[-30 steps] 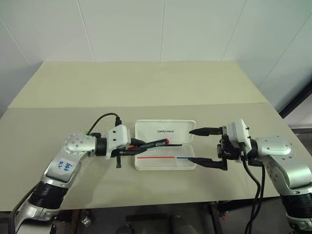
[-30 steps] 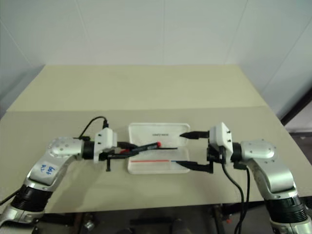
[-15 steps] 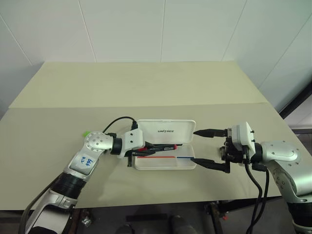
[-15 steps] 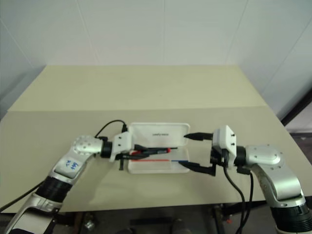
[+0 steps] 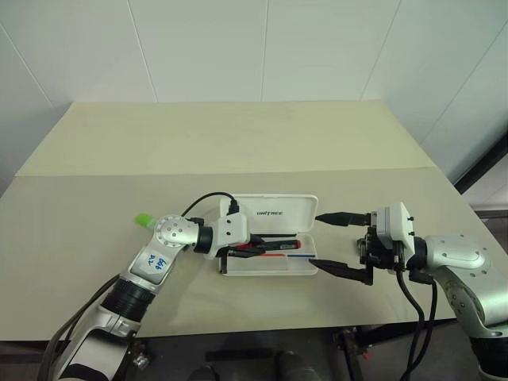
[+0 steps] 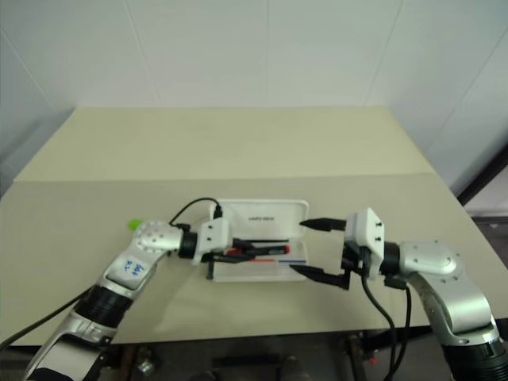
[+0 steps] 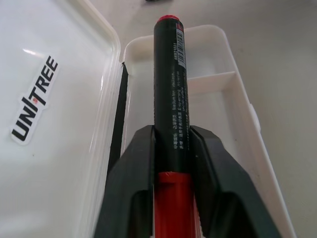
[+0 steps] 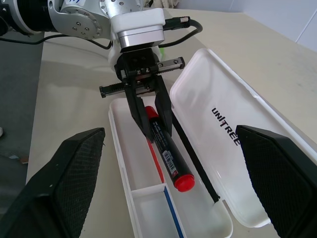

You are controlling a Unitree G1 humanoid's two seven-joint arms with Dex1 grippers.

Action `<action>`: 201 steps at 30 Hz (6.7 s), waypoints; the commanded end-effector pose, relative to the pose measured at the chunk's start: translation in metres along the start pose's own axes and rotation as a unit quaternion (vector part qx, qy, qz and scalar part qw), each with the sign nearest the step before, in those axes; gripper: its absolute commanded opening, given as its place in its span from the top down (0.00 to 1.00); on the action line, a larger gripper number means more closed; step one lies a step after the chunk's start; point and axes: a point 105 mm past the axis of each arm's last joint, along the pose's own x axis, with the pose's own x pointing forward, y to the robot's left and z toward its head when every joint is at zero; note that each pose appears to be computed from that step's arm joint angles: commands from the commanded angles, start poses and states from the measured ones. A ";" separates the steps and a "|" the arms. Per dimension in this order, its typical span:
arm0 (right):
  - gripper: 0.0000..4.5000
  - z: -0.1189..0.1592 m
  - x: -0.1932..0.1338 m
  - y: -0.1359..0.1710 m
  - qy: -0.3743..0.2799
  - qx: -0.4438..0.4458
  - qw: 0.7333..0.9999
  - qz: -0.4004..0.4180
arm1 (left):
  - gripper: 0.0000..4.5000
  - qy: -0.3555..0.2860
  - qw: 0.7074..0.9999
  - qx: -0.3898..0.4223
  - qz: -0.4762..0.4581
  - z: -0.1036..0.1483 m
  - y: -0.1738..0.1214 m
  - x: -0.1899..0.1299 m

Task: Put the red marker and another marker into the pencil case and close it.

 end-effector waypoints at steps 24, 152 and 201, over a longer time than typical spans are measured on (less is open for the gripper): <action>0.00 0.005 0.000 -0.009 -0.024 -0.019 0.999 0.012 | 0.00 -0.058 0.997 -0.047 0.034 0.031 -0.013 -0.037; 0.00 0.006 0.019 -0.013 -0.022 -0.009 0.994 0.102 | 0.32 0.028 0.553 -0.400 0.730 -0.065 0.033 -0.127; 0.00 0.004 0.019 -0.010 -0.026 -0.008 0.996 0.087 | 0.74 0.109 0.522 -0.406 0.742 -0.084 0.036 -0.114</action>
